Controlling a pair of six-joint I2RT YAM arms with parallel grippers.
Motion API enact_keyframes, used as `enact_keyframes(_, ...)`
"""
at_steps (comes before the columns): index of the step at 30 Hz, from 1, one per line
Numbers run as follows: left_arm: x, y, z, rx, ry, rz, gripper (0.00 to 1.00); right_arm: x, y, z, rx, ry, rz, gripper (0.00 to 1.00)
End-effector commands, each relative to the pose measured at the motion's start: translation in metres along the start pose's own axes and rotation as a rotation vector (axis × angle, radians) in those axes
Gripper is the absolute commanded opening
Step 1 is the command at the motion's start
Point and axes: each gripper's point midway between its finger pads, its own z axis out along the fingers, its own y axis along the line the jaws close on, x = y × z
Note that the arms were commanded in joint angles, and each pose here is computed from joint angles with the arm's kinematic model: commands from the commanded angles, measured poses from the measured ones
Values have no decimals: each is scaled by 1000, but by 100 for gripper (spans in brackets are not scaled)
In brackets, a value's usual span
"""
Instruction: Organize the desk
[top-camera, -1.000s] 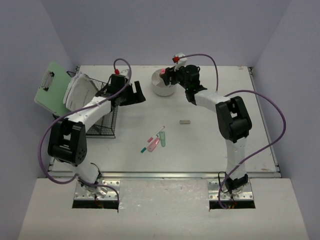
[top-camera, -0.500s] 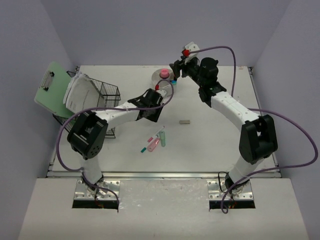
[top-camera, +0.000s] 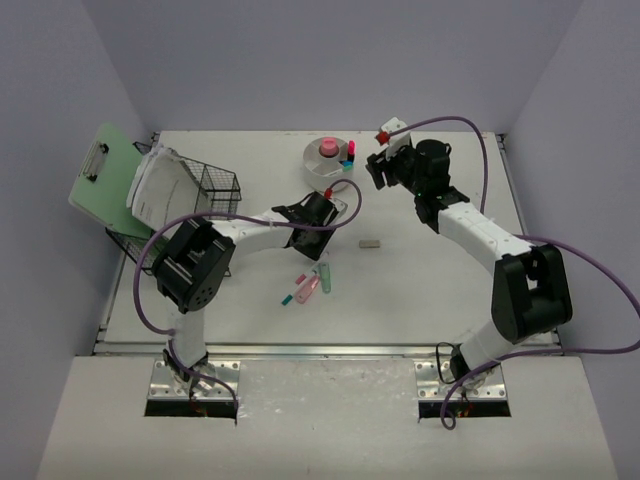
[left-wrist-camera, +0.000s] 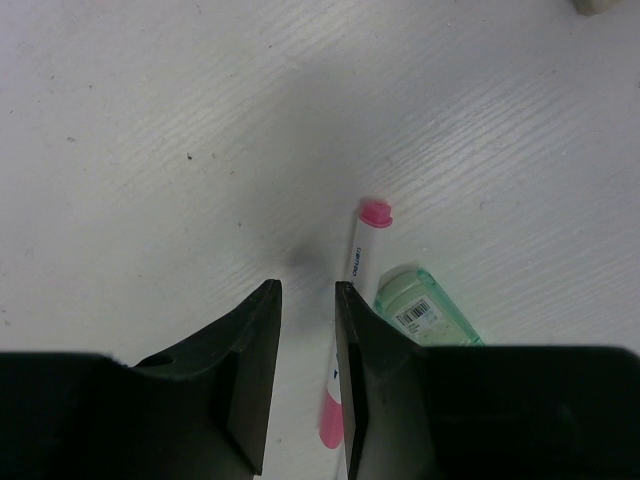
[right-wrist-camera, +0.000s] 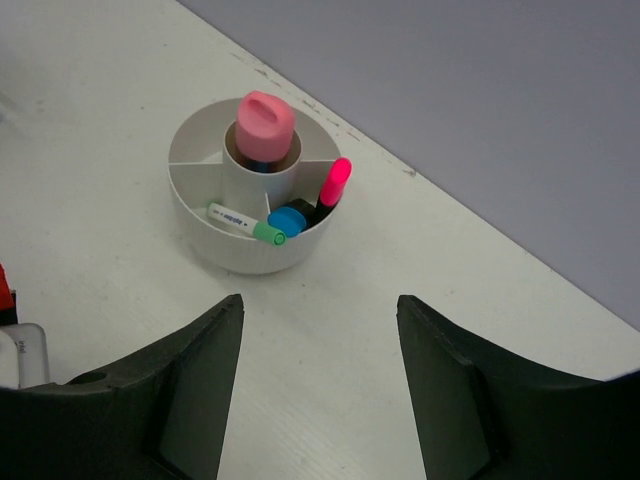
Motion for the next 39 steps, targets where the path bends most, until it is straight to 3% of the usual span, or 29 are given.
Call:
enact_keyframes(1, -26, -7, -18, 33, -78, 3, 26, -29, -12, -11, 34, -78, -21, 64)
enact_keyframes(20, 20, -23, 3, 70, 42, 27, 25, -29, -11, -10, 27, -85, -33, 63)
enact_keyframes(24, 21, -20, 16, 45, 71, 34, 18, -31, -2, -9, -26, -101, -61, 61)
enact_keyframes(29, 5, -16, 21, 49, 50, 27, 0, -32, 28, -17, -222, -127, -223, 58)
enact_keyframes(35, -40, 26, 4, 1, -38, -85, 0, -57, 68, -53, -408, -327, -464, 60)
enact_keyframes(39, -90, 61, -31, 107, -138, -335, 0, -67, 104, -83, -505, -461, -592, 61)
